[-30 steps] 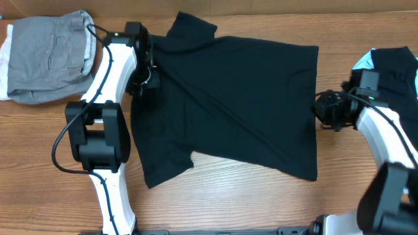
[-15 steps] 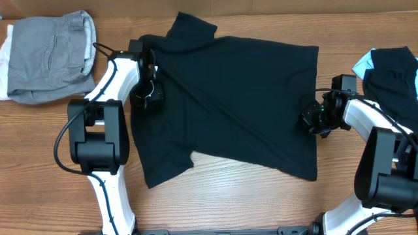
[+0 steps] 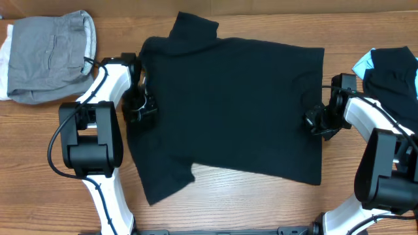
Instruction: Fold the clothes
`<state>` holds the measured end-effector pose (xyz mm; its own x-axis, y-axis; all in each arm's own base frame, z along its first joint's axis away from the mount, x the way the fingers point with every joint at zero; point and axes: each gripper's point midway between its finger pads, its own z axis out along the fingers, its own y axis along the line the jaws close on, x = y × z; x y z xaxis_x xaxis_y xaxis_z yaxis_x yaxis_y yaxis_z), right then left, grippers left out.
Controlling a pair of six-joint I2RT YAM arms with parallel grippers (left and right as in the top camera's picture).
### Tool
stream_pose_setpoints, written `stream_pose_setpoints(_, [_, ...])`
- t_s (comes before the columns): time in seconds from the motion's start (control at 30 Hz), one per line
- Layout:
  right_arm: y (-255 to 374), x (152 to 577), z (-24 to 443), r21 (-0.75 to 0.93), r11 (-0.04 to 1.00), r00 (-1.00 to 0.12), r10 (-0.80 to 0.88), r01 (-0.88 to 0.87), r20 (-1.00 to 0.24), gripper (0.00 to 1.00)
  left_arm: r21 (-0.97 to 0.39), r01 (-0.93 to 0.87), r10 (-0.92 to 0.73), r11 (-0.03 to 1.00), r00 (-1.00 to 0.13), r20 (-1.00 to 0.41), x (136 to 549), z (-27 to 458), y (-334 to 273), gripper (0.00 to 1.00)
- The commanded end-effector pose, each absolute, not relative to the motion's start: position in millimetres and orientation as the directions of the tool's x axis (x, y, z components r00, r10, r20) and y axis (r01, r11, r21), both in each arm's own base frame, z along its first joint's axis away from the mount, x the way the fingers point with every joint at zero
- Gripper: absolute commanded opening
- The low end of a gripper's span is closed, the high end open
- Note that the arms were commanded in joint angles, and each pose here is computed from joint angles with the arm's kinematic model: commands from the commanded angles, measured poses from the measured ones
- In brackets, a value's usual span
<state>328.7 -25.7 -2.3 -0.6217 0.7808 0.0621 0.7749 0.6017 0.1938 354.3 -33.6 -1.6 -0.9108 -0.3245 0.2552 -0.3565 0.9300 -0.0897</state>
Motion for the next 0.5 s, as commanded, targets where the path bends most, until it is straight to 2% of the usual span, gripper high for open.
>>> stream_pose_setpoints(0.0, [-51.0,304.5,-16.9,0.022,0.545,-0.545,0.838,0.838,0.02,0.04,0.031,-0.373,-0.355,0.927,-0.852,0.384,314.1,-17.7,-26.6,0.04])
stream_pose_setpoints(0.2, [-62.8,296.8,-12.3,-0.034,0.531,-0.531,0.847,0.847,0.01,0.04,-0.002,-0.348,-0.33,0.938,-0.891,0.311,320.3,16.3,-35.9,0.04])
stream_pose_setpoints(0.47, [-89.9,308.0,11.5,-0.054,0.487,-0.489,0.871,0.872,-0.041,0.04,-0.057,-0.334,-0.32,0.941,-0.93,0.18,325.5,70.5,-38.7,0.04])
